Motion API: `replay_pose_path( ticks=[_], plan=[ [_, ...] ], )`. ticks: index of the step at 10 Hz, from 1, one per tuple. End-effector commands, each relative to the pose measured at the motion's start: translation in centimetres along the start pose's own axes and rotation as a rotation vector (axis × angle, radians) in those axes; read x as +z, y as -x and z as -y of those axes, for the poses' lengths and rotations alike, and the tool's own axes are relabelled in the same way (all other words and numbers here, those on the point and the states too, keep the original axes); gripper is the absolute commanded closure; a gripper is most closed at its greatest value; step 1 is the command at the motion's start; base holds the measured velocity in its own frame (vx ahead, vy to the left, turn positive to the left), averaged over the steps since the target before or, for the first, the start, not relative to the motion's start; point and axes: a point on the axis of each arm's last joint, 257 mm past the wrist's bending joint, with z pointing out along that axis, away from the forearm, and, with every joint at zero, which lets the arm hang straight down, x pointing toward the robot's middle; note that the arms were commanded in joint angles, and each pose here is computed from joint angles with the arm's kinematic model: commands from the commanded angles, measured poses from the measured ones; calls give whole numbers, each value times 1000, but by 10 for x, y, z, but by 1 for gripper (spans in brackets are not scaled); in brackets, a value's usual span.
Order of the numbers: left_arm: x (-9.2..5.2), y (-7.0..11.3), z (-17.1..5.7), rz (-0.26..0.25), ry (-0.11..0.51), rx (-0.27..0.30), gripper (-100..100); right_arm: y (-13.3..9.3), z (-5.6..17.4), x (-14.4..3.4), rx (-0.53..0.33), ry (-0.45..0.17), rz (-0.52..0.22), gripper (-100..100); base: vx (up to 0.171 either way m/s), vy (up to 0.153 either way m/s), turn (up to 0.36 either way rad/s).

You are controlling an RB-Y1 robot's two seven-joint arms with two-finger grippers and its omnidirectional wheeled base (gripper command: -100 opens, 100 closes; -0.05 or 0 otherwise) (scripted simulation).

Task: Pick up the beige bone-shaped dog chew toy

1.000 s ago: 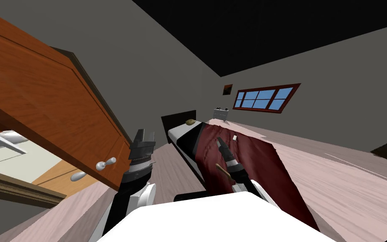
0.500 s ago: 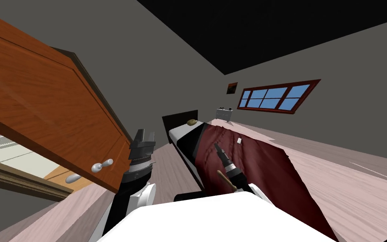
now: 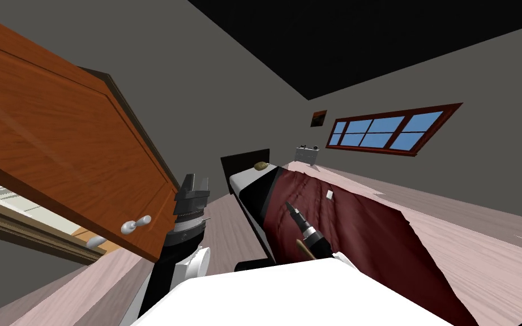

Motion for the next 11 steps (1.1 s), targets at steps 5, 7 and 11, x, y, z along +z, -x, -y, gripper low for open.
replay_pose_path(
  ticks=[5,7,11],
  plan=[
    [0,0,0,0,0,0,0,-54,68,-27,-155,-127,-163,-100,84,-27,68],
    [0,0,0,0,0,0,0,-72,95,-43,-206,-175,-225,-100,87,-15,72],
    [0,0,0,0,0,0,0,-91,125,-64,-258,-231,-296,-100,76,-13,33]
  ],
)
